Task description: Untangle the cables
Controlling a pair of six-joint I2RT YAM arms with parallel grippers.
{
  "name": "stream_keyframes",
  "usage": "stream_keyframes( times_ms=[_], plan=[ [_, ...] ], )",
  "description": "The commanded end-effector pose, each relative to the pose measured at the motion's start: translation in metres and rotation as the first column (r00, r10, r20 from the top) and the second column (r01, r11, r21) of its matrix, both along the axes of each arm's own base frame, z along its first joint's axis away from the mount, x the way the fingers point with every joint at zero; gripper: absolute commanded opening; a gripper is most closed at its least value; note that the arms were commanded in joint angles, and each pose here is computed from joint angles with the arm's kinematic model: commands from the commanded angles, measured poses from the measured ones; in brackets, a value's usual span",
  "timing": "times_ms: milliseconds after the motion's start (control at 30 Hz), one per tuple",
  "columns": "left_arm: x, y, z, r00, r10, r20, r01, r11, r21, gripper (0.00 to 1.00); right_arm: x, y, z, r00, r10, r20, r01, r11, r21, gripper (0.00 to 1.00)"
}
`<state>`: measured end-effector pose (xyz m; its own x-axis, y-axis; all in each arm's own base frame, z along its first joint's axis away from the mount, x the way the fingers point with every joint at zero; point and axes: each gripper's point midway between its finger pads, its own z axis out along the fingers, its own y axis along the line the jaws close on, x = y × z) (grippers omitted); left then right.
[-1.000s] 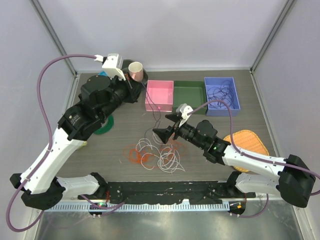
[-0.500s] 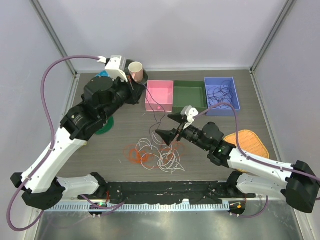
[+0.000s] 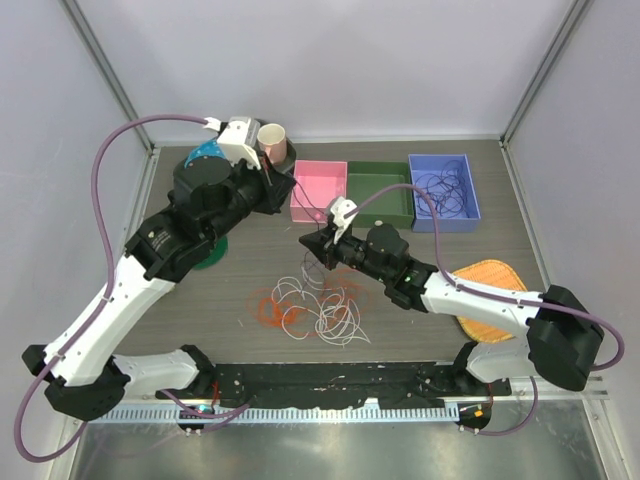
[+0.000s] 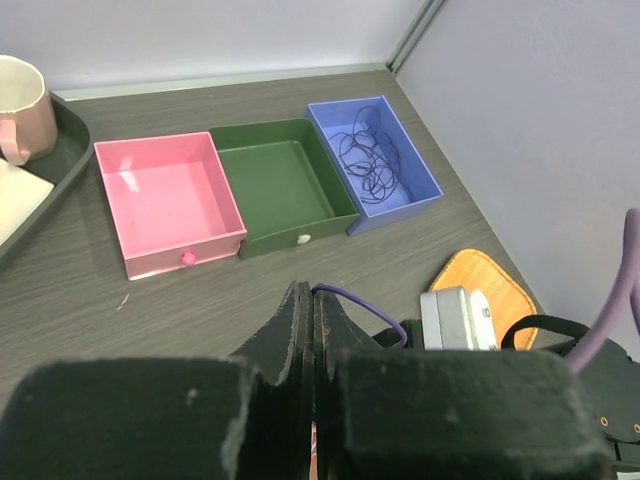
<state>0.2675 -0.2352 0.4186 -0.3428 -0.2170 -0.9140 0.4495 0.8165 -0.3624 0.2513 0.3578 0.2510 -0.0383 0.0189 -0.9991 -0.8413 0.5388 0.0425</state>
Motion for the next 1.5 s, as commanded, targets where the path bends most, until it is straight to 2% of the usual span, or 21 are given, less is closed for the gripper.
stream_keyframes(
  times_ms=[0,33,67,133,167,200,233,267,333,367,400,467,500,567,700,867,1033,1167,1333,1400,1467],
  plan=[
    [-0.006,0.005,0.014,0.998,-0.011,0.064,0.012,1.000,-0.022,0.01,0.003,0.005,0.031,0.999,-0.003,0.032,0.002,0.999,0.051,0.01],
    [-0.007,0.007,0.013,0.998,-0.005,0.064,0.007,1.000,-0.019,0.07,0.001,0.002,0.036,1.000,-0.008,0.026,0.006,0.998,0.058,0.01],
    [-0.008,0.007,0.007,0.998,-0.008,0.056,0.009,1.000,-0.013,0.20,0.002,-0.001,0.042,0.999,-0.027,0.020,0.026,0.997,0.071,0.01],
    [-0.012,0.009,-0.001,0.999,-0.010,0.032,0.010,1.000,-0.021,0.76,0.002,-0.011,0.063,0.998,-0.061,0.017,0.059,0.993,0.104,0.01],
    [-0.016,0.004,-0.020,0.999,-0.040,-0.005,0.040,0.999,-0.008,0.97,0.007,-0.018,0.070,0.994,-0.108,0.014,0.106,0.988,0.113,0.01],
    [-0.021,0.007,-0.013,0.998,-0.052,0.030,0.054,0.997,-0.046,1.00,0.007,-0.023,0.085,0.992,-0.123,0.027,0.118,0.984,0.132,0.01],
    [-0.024,0.005,-0.019,0.997,-0.070,0.036,0.072,0.996,-0.054,1.00,0.007,-0.029,0.086,0.990,-0.141,0.023,0.138,0.985,0.107,0.01],
    [-0.029,-0.001,-0.046,0.994,-0.111,0.003,0.111,0.993,-0.038,1.00,0.004,-0.037,0.099,0.987,-0.157,0.041,0.151,0.982,0.115,0.01],
    [-0.038,-0.007,-0.053,0.986,-0.165,0.026,0.166,0.983,-0.075,1.00,0.010,-0.057,0.121,0.968,-0.248,0.047,0.241,0.963,0.117,0.01],
    [-0.041,-0.014,-0.081,0.979,-0.201,-0.016,0.200,0.978,-0.062,1.00,0.009,-0.066,0.136,0.960,-0.274,0.052,0.264,0.954,0.144,0.01],
    [-0.053,-0.028,-0.081,0.952,-0.307,0.003,0.306,0.948,-0.088,1.00,0.010,-0.075,0.157,0.949,-0.309,0.061,0.294,0.939,0.176,0.01],
    [-0.060,-0.042,-0.112,0.920,-0.391,-0.034,0.388,0.919,-0.074,1.00,0.006,-0.082,0.171,0.946,-0.318,0.061,0.303,0.936,0.179,0.01],
    [-0.069,-0.052,-0.114,0.885,-0.466,-0.017,0.463,0.883,-0.077,1.00,0.003,-0.088,0.193,0.944,-0.323,0.070,0.302,0.929,0.214,0.01],
    [-0.071,-0.062,-0.138,0.859,-0.510,-0.052,0.507,0.860,-0.061,1.00,0.001,-0.092,0.207,0.943,-0.331,0.032,0.314,0.917,0.245,0.01],
    [-0.068,-0.079,-0.154,0.842,-0.539,-0.027,0.538,0.842,-0.046,1.00,-0.004,-0.106,0.256,0.934,-0.357,0.014,0.330,0.878,0.347,0.01],
    [-0.061,-0.096,-0.171,0.831,-0.554,-0.056,0.553,0.833,-0.032,1.00,-0.004,-0.107,0.276,0.933,-0.358,-0.019,0.339,0.864,0.372,0.01],
    [-0.058,-0.107,-0.198,0.819,-0.560,-0.120,0.562,0.827,-0.019,1.00,0.007,-0.122,0.299,0.893,-0.450,-0.011,0.414,0.812,0.412,0.01],
    [-0.063,-0.115,-0.219,0.801,-0.588,-0.115,0.585,0.809,-0.060,1.00,0.011,-0.134,0.317,0.861,-0.508,-0.013,0.460,0.769,0.443,0.01],
    [-0.056,-0.134,-0.263,0.781,-0.585,-0.218,0.578,0.810,-0.103,1.00,0.007,-0.138,0.338,0.866,-0.500,-0.010,0.440,0.752,0.491,0.01],
    [-0.046,-0.145,-0.268,0.792,-0.566,-0.231,0.558,0.823,-0.102,0.94,0.003,-0.135,0.337,0.880,-0.475,-0.004,0.415,0.766,0.491,0.01],
    [-0.038,-0.150,-0.292,0.790,-0.537,-0.295,0.536,0.839,-0.091,0.64,0.004,-0.138,0.337,0.873,-0.488,-0.003,0.427,0.760,0.490,0.01]
  ],
)
